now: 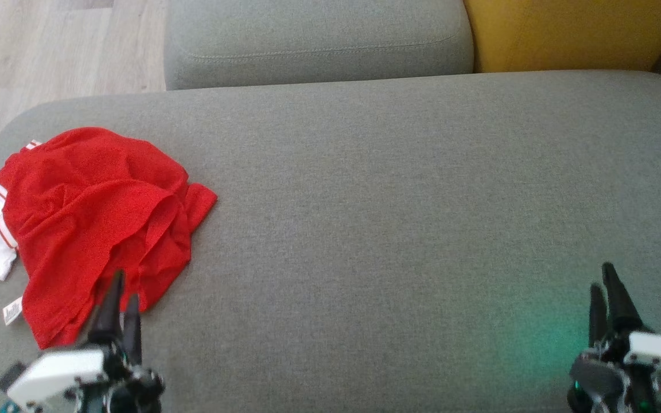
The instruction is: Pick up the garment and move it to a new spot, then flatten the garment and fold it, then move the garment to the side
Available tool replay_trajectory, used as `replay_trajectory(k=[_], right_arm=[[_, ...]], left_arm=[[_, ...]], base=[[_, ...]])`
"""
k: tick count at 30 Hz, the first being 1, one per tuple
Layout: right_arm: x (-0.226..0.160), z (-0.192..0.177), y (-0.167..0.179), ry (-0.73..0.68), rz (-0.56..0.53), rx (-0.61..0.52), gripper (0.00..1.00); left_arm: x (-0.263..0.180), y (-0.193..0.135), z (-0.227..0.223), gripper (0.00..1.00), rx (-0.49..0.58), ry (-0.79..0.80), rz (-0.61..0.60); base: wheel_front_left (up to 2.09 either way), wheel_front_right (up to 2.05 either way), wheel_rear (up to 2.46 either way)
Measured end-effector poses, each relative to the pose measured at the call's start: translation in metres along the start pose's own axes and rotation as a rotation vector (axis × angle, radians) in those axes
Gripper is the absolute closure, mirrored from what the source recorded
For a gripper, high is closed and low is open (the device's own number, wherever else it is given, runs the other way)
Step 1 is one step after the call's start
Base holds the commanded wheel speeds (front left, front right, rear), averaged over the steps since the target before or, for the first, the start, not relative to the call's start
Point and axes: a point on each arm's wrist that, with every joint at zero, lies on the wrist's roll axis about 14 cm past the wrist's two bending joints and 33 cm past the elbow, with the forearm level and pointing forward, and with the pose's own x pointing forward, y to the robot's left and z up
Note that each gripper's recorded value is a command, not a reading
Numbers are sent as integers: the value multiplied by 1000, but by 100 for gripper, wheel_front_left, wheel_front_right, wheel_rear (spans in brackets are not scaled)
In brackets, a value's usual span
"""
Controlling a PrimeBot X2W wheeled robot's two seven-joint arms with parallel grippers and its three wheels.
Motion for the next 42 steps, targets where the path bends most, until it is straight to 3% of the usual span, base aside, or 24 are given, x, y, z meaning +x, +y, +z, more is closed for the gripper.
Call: replay_trajectory(k=[4,18,32,42], right_arm=[[-10,1,-21,-5,-61,1,0],[-8,2,-13,-24,-41,-97,0],[3,-3,13,-23,29,-324,0],[7,-7,36,-35,95,-543,0]], left_arm=[[-13,26,0,0,-9,-6,73],[-10,19,3,0,13,-39,55],[-3,0,20,0,102,-107,7],[2,-32,24,0,246,-137,-72]], base=[[0,0,0],[0,0,0],[0,0,0],[0,0,0]])
